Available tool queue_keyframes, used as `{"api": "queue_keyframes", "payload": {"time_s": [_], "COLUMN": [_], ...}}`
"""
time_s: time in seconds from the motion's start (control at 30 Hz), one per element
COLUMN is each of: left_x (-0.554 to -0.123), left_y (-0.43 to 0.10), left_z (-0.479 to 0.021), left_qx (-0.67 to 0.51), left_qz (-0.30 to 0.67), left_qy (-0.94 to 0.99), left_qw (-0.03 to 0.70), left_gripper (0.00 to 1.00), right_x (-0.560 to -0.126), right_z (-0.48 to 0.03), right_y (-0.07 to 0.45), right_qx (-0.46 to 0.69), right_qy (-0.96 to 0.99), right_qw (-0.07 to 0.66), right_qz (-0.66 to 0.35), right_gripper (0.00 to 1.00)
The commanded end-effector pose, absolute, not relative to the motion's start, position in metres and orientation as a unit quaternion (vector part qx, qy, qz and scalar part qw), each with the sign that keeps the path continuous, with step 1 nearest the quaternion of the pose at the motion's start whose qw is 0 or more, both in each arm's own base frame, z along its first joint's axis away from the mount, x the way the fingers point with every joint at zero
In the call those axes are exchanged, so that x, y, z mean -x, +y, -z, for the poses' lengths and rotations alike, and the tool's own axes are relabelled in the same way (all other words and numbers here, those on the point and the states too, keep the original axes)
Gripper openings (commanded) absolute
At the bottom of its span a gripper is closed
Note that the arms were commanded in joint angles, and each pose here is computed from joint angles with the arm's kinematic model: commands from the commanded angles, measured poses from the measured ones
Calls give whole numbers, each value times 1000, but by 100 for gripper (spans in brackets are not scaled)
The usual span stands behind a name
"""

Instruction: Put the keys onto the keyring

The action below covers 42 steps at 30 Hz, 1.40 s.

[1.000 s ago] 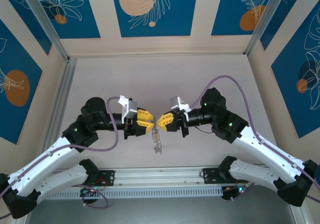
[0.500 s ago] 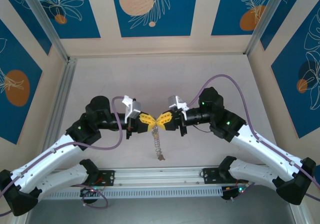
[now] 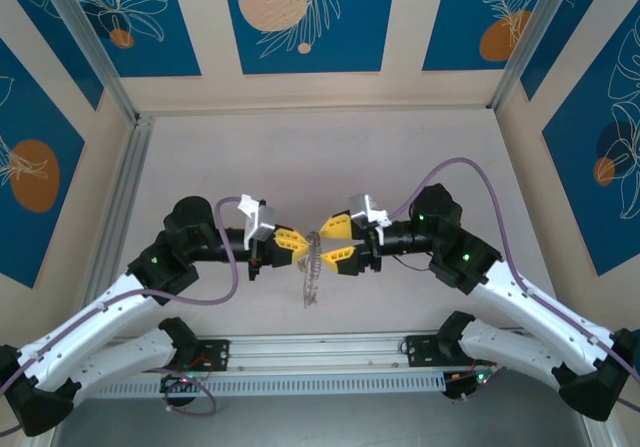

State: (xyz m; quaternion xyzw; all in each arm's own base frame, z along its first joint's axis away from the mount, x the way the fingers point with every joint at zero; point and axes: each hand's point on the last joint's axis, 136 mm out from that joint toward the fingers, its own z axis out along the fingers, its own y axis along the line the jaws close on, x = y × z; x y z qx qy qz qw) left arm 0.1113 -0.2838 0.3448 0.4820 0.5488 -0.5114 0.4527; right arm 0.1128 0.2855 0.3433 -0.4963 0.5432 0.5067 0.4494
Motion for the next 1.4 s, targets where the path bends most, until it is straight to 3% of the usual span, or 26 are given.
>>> {"api": "queue_keyframes", "payload": {"time_s": [0.0,0.5,0.9,1.37], "left_x": [-93,-86,-49,-58], "left_y": [-278,-277,-267,-273], "left_z": [-366,-381,-413,-426], "left_qx": [-516,-544,-574,-558], "left_qz": [513,501,559,565], "left_qy": [486,446,354,351], "left_qw": [484,504,483,497], "left_gripper": [0,0,0,0], "right_x": [-114,-107,-85,-66], "right_z": [-340,-345,-359,-375], "right_y": [276,280,276,273], "right_qx": [472,472,479,488], "right_qy": [557,537,520,481], "right_qw": [452,438,434,461], "right_qz": [-513,-545,-558,-563], "right_gripper": [52,43,41,39]}}
